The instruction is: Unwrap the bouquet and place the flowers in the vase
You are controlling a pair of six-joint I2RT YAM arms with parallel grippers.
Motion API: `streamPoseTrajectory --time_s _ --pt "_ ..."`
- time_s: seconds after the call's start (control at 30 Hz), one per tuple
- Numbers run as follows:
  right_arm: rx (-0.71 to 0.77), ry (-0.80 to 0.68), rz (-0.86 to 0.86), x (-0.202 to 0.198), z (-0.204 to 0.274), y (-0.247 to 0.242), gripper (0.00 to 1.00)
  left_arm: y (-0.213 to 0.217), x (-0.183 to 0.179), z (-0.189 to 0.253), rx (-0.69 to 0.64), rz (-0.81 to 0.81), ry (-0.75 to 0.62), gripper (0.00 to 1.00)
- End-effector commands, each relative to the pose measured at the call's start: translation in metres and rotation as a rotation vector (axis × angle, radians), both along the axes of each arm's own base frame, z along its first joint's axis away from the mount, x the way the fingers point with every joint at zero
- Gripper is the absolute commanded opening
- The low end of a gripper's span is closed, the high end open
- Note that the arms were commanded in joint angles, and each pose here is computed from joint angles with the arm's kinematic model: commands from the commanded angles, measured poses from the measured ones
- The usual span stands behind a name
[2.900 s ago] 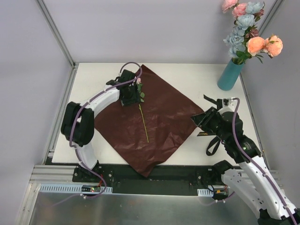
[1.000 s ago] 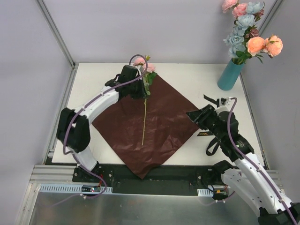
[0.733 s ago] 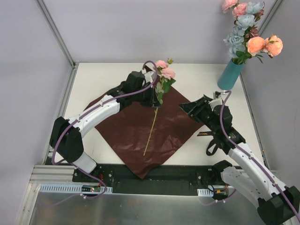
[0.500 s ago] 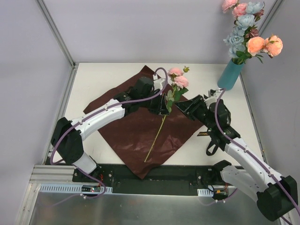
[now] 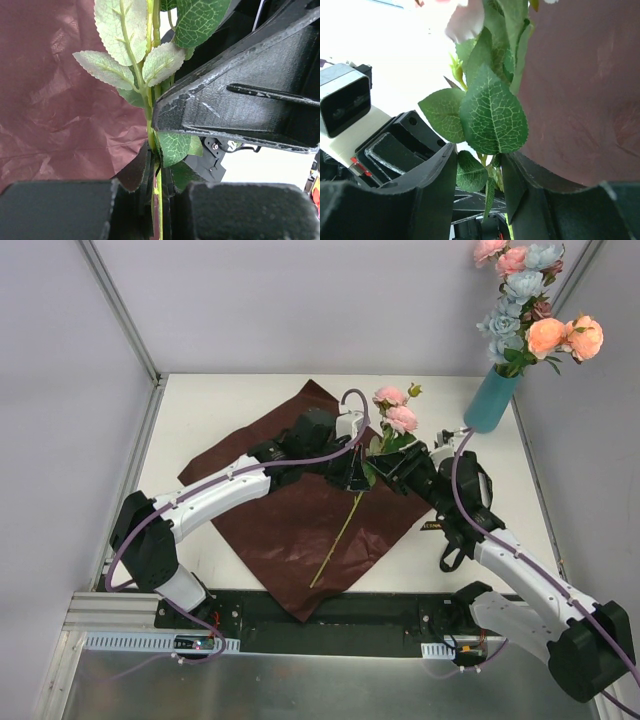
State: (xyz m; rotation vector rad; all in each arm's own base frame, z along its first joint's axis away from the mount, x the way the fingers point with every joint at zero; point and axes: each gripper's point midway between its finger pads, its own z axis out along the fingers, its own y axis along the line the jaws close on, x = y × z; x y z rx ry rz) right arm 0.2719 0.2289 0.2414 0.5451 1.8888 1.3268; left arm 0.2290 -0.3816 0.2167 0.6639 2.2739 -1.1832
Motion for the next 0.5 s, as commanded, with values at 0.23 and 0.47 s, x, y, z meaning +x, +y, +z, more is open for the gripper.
streamPoseTrajectory --time_s 0.23,0.47 --pt "0.026 -0.033 -0.037 -0.001 0.019 -0.003 0.38 -0.008 0.004 0.029 -0.067 -0.026 -0.122 0.0" --pt "0.03 -0.055 -0.052 -0.002 0.02 -0.004 0.17 -0.008 0.003 0.027 -0.065 -0.033 -0.125 0.0"
